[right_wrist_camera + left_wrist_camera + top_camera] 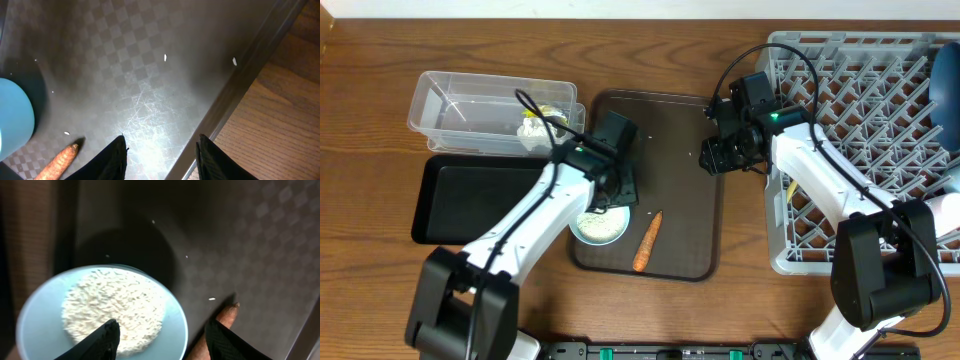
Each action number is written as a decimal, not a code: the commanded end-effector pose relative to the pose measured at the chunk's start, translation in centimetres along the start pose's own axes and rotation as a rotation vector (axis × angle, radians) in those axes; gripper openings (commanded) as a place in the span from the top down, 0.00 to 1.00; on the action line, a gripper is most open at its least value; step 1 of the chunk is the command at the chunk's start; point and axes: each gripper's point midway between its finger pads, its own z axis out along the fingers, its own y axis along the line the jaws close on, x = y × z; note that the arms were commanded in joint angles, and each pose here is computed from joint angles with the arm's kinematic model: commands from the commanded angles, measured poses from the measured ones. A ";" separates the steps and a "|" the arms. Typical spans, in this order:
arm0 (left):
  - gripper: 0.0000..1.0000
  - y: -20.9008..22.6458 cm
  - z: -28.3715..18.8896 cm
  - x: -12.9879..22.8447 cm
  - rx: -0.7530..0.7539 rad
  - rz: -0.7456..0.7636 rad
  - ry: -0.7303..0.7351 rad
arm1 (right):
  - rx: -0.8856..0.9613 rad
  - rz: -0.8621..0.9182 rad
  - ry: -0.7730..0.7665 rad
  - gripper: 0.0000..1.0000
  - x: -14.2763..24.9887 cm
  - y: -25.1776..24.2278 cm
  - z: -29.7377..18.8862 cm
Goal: Sort waste into correct bins and load items into the dishwasher rack
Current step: 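Move left gripper from the bin to the light-blue rice bowl, then grasp the rice bowl rim with left gripper and carry it left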
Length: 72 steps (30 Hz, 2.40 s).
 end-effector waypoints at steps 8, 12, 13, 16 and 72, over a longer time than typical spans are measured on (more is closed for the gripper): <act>0.44 -1.4 3.4 1.2 -0.026 -0.056 0.050 | 0.001 -0.002 0.012 0.56 0.3 0.2 0.2; 0.45 -1.7 4.8 1.7 -0.039 -0.040 0.069 | 0.001 -0.001 0.013 0.56 0.3 0.2 0.2; 0.45 -1.7 5.1 1.8 -0.043 -0.040 0.074 | 0.001 -0.001 0.014 0.56 0.3 0.2 0.2; 0.50 -1.3 5.7 1.9 -0.066 -0.040 0.084 | 0.001 -0.001 0.013 0.56 0.3 0.2 0.2; 0.94 10.5 -7.0 -7.8 0.304 -0.281 -0.158 | 0.021 0.003 0.030 0.56 0.7 -0.1 0.2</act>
